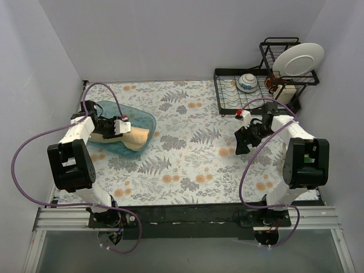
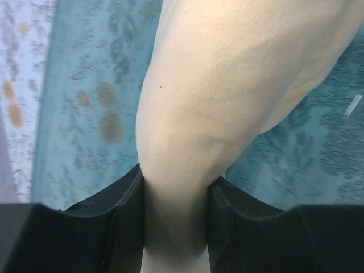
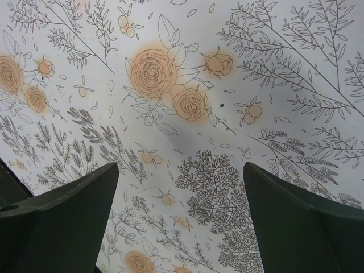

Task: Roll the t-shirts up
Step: Place the T-shirt in the bin.

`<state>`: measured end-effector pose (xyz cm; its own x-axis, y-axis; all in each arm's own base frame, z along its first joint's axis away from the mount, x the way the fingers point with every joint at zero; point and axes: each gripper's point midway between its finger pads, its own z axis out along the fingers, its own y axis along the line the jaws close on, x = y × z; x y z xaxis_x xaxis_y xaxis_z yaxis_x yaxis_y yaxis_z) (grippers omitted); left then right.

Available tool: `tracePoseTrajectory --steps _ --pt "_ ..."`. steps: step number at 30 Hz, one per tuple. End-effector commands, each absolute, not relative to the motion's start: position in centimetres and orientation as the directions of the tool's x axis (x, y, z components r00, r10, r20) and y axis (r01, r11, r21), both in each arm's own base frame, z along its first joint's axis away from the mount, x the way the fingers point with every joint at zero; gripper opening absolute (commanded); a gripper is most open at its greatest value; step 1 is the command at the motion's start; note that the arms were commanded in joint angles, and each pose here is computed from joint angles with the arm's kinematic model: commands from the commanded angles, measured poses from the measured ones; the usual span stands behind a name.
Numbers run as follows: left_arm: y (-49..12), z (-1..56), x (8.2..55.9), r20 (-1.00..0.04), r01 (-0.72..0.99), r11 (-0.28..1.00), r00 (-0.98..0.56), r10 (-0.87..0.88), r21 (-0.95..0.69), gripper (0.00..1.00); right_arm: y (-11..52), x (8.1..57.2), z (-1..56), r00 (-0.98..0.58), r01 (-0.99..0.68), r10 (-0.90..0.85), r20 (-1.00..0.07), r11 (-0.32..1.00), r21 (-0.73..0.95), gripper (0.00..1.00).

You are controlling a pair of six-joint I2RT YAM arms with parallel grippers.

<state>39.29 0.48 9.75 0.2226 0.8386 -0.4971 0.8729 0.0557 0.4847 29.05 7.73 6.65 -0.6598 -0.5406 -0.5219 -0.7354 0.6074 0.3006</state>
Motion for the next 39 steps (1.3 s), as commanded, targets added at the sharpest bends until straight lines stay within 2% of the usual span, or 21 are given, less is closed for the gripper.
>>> tracePoseTrajectory --steps 1,10,17,18,19,21,22,28,30,31,32,36,39 --pt "0.1 9.1 35.5 -0.514 0.935 0.002 0.194 0.835 0.355 0.0 8.1 30.1 6.8 -0.642 -0.75 -0.537 -0.548 0.589 0.301 0.98" --pt "0.0 7.2 32.1 -0.506 0.956 -0.142 0.257 0.823 0.256 0.0 8.2 30.2 6.7 -0.643 -0.75 -0.538 -0.546 0.586 0.306 0.99" --pt "0.5 5.9 30.0 -0.531 0.967 -0.242 0.246 0.811 0.08 0.0 7.9 30.0 6.9 -0.636 -0.754 -0.546 -0.545 0.592 0.286 0.98" --pt "0.6 6.3 30.0 -0.533 0.968 -0.242 0.237 0.812 0.062 0.05 7.9 29.9 6.8 -0.637 -0.753 -0.547 -0.544 0.592 0.286 0.98" --pt "0.9 6.3 30.0 -0.525 0.968 -0.247 0.237 0.818 0.053 0.15 7.9 29.8 6.8 -0.635 -0.754 -0.548 -0.544 0.591 0.285 0.98" --pt "1.1 7.0 30.2 -0.521 0.966 -0.254 0.241 0.819 0.048 0.19 7.9 29.8 6.7 -0.635 -0.754 -0.549 -0.544 0.592 0.283 0.98" --pt "1.2 7.4 30.3 -0.512 0.967 -0.249 0.241 0.825 0.054 0.27 7.9 29.7 6.8 -0.636 -0.754 -0.548 -0.543 0.591 0.286 0.99" --pt "2.2 10.0 29.7 -0.406 0.934 -0.329 0.356 0.841 0.138 0.42 8.2 30.7 7.3 -0.629 -0.759 -0.542 -0.558 0.585 0.287 0.99" --pt "2.8 9.7 28.8 -0.374 0.93 -0.35 0.367 0.852 0.114 0.61 8.4 31.2 7.7 -0.622 -0.763 -0.535 -0.572 0.578 0.288 0.99" --pt "2.9 9.7 28.1 -0.361 0.927 -0.359 0.372 0.855 0.106 0.77 8.4 31.4 7.5 -0.626 -0.761 -0.533 -0.569 0.577 0.296 0.99" --pt "3.0 9.0 27.0 -0.364 0.928 -0.366 0.367 0.856 0.075 0.98 8.5 31.7 7.7 -0.622 -0.763 -0.531 -0.575 0.575 0.294 0.99" --pt "2.1 9.2 25.9 -0.383 0.921 -0.374 0.385 0.84 0.106 0.98 8.5 33.5 8.4 -0.61 -0.77 -0.53 -0.589 0.573 0.281 0.98" --pt "1.5 11.7 28.1 -0.396 0.933 -0.305 0.358 0.846 0.192 0.98 8.6 33.7 8.2 -0.618 -0.768 -0.531 -0.58 0.566 0.3 0.99"
